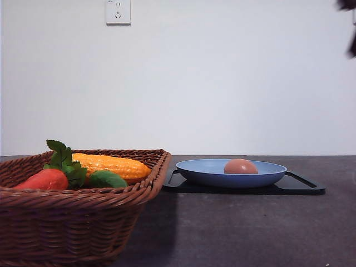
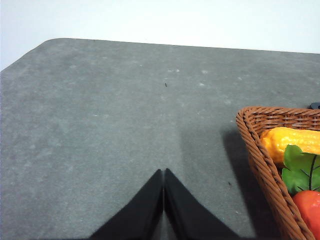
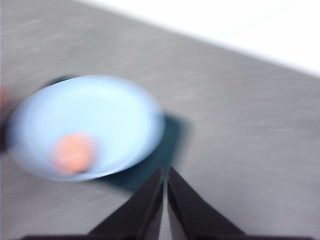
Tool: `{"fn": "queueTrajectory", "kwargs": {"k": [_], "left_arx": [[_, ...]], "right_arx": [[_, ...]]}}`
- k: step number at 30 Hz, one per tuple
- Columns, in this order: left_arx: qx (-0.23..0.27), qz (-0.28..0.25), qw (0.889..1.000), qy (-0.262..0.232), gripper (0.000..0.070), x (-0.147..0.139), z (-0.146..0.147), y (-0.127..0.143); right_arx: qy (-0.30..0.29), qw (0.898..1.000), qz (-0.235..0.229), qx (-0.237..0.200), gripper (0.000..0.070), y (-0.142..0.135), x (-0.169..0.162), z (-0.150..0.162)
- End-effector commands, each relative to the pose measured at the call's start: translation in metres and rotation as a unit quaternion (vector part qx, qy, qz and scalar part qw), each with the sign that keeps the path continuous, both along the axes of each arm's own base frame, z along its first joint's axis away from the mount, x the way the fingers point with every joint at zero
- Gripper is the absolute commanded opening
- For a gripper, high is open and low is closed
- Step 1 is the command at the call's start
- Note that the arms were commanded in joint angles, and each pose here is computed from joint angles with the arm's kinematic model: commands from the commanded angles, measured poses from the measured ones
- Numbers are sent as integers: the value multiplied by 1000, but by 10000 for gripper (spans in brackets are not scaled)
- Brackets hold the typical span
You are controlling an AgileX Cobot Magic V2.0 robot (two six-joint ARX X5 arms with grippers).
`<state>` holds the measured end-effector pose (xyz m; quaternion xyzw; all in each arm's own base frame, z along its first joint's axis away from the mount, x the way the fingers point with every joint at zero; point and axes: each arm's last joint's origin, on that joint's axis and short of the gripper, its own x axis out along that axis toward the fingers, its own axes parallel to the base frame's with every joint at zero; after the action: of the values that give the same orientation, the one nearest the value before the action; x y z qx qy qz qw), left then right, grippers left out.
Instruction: Transfer egg from basket to plate and serve
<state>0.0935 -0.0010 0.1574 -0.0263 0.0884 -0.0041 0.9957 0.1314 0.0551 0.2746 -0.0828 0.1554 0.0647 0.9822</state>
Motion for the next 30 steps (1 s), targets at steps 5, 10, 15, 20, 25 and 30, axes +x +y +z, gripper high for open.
{"fn": "queueTrajectory", "kwargs": {"k": [5,10,15,20,25,30], "left_arx": [[-4,0,1000,20,0,1,-9,0],[-4,0,1000,21,0,1,-9,0],[-4,0,1000,21,0,1,-9,0],[-4,0,1000,21,0,1,-9,0],[-4,0,1000,21,0,1,-9,0],[-4,0,1000,21,0,1,-9,0]], "right_arx": [[-60,998,11,25,0,-23,-25,-11],[-126,991,-24,42,0,-40,-39,-52],[-177,982,15,56,0,-42,-38,-84],[-135,988,49,54,0,-41,-35,-112],[-85,994,50,51,0,-41,-36,-122],[-70,995,53,40,0,-41,-37,-125]]}}
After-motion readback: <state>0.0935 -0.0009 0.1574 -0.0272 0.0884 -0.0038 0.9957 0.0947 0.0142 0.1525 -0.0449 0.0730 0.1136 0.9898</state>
